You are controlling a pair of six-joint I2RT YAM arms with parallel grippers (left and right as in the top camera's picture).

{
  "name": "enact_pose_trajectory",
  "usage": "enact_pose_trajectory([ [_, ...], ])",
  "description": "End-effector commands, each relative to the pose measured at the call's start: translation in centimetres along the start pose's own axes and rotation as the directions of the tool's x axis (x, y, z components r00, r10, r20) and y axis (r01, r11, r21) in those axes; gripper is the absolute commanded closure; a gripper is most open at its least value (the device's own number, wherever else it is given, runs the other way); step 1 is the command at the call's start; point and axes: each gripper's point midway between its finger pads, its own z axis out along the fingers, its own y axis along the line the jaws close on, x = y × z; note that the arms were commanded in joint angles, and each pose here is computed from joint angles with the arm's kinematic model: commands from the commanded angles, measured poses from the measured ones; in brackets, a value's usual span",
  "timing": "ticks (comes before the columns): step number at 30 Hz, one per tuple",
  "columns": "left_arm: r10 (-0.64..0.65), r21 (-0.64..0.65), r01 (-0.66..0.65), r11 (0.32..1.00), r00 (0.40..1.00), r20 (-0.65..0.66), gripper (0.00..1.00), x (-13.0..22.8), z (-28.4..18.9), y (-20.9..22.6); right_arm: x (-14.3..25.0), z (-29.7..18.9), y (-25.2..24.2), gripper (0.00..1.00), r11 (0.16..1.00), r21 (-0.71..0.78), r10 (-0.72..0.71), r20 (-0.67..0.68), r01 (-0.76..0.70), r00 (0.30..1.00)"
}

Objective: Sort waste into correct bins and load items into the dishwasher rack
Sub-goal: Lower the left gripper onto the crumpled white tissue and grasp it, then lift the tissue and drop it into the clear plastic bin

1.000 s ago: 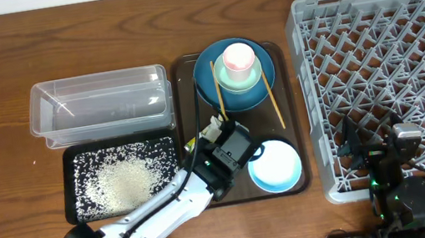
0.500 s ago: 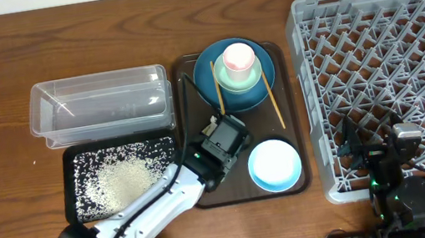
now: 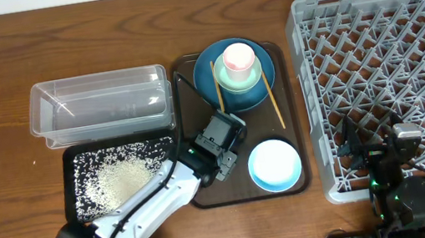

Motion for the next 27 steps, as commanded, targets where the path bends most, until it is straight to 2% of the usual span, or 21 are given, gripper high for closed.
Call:
enact_pose_trajectory([
  [1,0.017,0.026,-0.015,1.0,0.999,-0.049,0.3,1.2,1.3,-0.5,0.0,0.0,-0.2,0.01,1.0,0.007,-0.004,0.002,0.004,1.0],
  [7,0.021,0.026,-0.019,0.999,0.997,-0.076,0.31,1.6,2.9,-0.8,0.0,0.0,-0.2,0.01,1.0,0.007,-0.004,0.002,0.004,1.0],
  [13,0.021,0.026,-0.019,0.999,0.997,-0.076,0.58,1.6,3.0,-0.8,0.0,0.0,-0.2,0.01,1.0,0.007,-0.004,0.002,0.004,1.0],
  [18,0.018,0.026,-0.017,1.0,0.998,-0.063,0.67,1.3,2.7,-0.7,0.0,0.0,-0.2,0.01,1.0,0.007,-0.004,0.002,0.004,1.0],
  [22,-0.005,0.025,0.007,1.0,0.998,-0.058,0.79,1.2,2.2,-0.7,0.0,0.0,-0.2,0.01,1.0,0.007,-0.004,0.002,0.004,1.0],
  [27,-0.144,0.017,0.145,0.989,0.988,-0.053,0.93,1.3,0.8,-0.4,0.0,0.0,-0.2,0.01,1.0,0.007,-0.004,0.002,0.004,1.0],
])
